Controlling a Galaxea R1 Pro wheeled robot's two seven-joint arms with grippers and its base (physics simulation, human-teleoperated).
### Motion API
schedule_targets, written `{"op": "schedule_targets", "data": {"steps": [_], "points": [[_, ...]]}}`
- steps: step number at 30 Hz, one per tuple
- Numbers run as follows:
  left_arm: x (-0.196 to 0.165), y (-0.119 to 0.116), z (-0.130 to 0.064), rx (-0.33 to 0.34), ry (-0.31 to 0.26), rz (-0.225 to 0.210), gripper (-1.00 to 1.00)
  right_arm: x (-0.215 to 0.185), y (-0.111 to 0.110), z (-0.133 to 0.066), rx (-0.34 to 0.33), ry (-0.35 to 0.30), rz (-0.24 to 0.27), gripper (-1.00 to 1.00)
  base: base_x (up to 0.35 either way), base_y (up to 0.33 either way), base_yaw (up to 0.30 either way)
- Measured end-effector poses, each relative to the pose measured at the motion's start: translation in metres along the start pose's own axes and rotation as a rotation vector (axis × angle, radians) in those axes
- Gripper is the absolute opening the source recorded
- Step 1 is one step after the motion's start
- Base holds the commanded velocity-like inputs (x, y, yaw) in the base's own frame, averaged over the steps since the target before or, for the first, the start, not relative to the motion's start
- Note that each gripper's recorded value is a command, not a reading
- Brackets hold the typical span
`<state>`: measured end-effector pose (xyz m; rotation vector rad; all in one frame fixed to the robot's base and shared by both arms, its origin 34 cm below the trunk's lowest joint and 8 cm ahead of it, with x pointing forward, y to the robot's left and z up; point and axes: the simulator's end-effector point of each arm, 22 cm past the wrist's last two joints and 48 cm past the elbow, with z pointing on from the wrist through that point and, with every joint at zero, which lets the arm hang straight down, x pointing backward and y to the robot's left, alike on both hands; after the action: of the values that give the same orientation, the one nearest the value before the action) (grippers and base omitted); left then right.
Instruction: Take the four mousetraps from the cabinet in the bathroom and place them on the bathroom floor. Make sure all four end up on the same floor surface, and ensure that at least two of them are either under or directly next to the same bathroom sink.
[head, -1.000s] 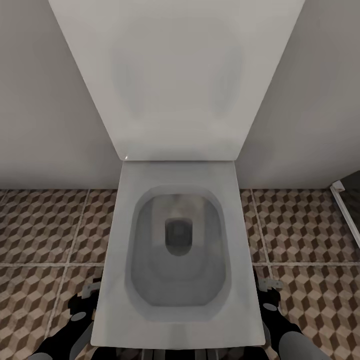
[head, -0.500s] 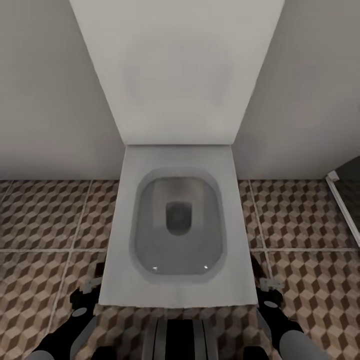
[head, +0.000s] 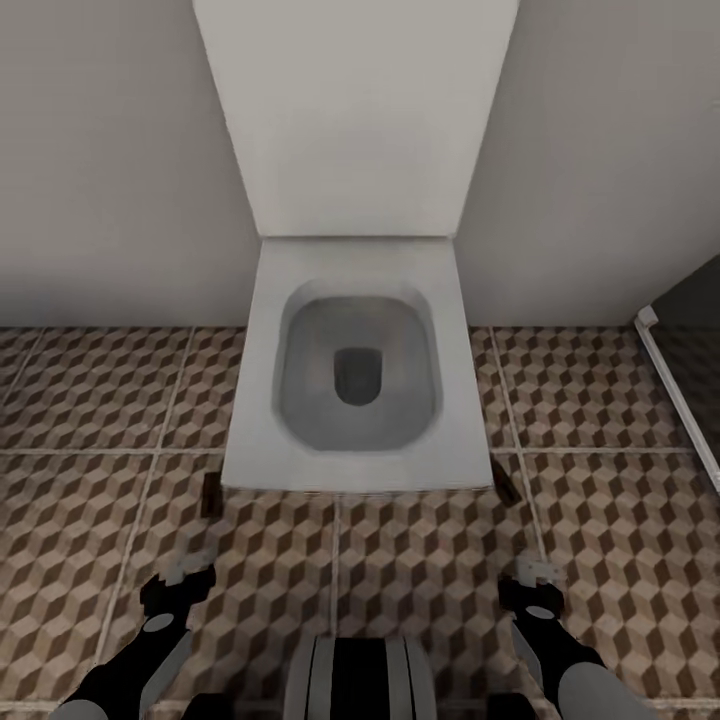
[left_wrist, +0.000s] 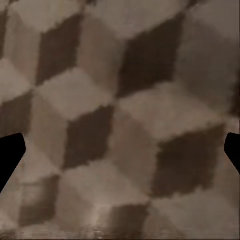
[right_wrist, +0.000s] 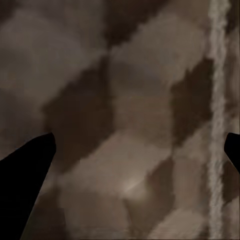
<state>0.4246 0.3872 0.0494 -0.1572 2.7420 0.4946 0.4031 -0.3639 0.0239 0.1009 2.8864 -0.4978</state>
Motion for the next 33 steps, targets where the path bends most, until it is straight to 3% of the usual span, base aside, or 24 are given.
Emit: {"op": "schedule_targets", "data": {"steps": [33], "points": [[-0.0004,-0.0015,-0.0003,0.002,-0.001,0.0,1.0,-0.0015,0.0016,-0.0002,-0.004,-0.004,0.001,1.0,-0.346,0.0,0.0]]}}
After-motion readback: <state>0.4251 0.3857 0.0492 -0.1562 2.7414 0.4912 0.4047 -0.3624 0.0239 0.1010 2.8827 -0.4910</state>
